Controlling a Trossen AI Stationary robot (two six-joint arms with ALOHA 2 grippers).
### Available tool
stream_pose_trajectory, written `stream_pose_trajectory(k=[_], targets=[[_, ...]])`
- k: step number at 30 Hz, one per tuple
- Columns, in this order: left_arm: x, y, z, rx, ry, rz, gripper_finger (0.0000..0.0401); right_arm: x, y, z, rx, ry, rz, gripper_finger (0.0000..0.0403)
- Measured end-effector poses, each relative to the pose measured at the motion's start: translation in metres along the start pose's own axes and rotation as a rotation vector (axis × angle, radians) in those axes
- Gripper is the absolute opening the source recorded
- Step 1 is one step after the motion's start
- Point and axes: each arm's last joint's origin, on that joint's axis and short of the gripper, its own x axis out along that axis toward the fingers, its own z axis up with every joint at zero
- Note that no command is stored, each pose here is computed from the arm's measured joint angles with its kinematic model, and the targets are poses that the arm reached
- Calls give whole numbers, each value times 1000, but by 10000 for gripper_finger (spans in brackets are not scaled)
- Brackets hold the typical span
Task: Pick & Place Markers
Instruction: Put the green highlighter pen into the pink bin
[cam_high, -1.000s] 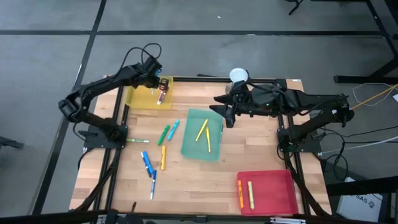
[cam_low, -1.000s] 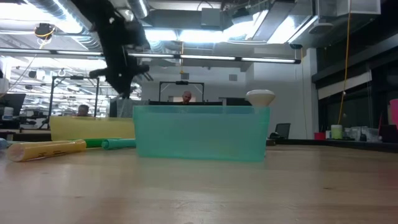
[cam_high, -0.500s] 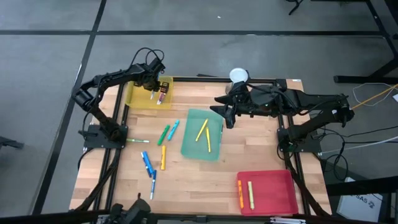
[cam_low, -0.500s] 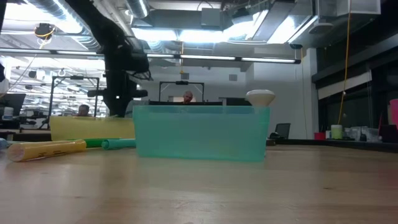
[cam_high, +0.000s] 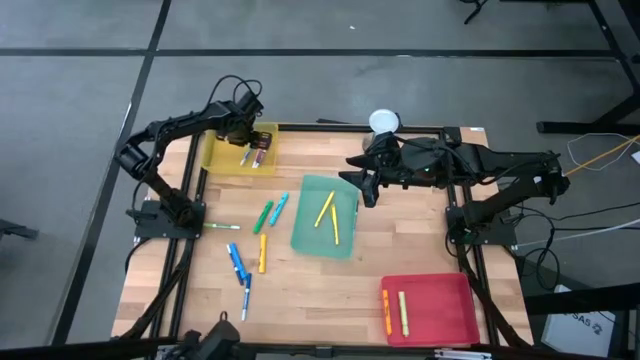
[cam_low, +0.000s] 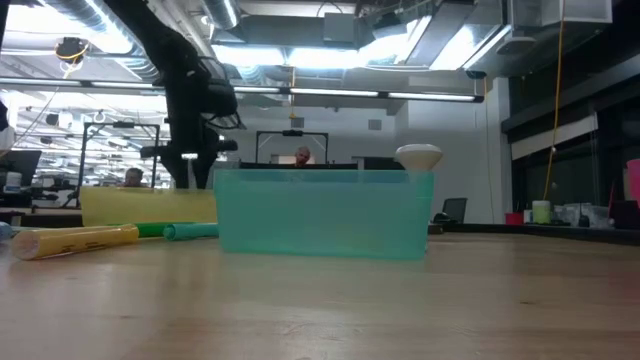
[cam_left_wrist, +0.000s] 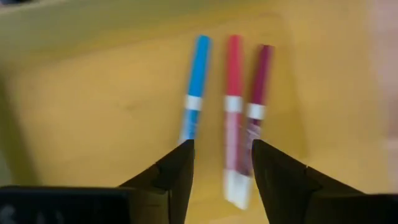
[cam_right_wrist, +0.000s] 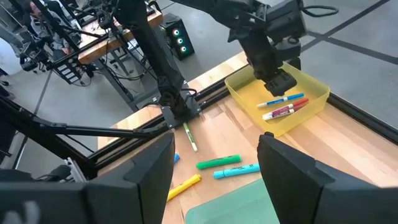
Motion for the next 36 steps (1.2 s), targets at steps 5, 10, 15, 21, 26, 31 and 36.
stream_pose_trajectory(k=[5, 10, 15, 21, 26, 31, 36], targets=[[-22, -10, -7, 30, -30, -128, 163, 0, 0, 0, -2, 3, -2, 223], [-55, -23, -21, 93, -117, -203, 162, 0, -2, -3, -6, 30, -17, 223], [-82, -35, -38, 131, -186, -278, 160, 0, -3, -4, -8, 44, -25, 223], [-101, -49, -58, 165, -203, -357, 162, 0, -3, -5, -15, 45, -26, 223], [-112, -66, -80, 220, -178, -425, 164, 0, -3, -5, -18, 45, -26, 223], [-118, -80, -103, 296, -134, -463, 164, 0, -3, -5, -18, 46, -25, 223], [-122, -91, -128, 386, -35, -513, 163, 0, -2, -5, -18, 51, -17, 223]])
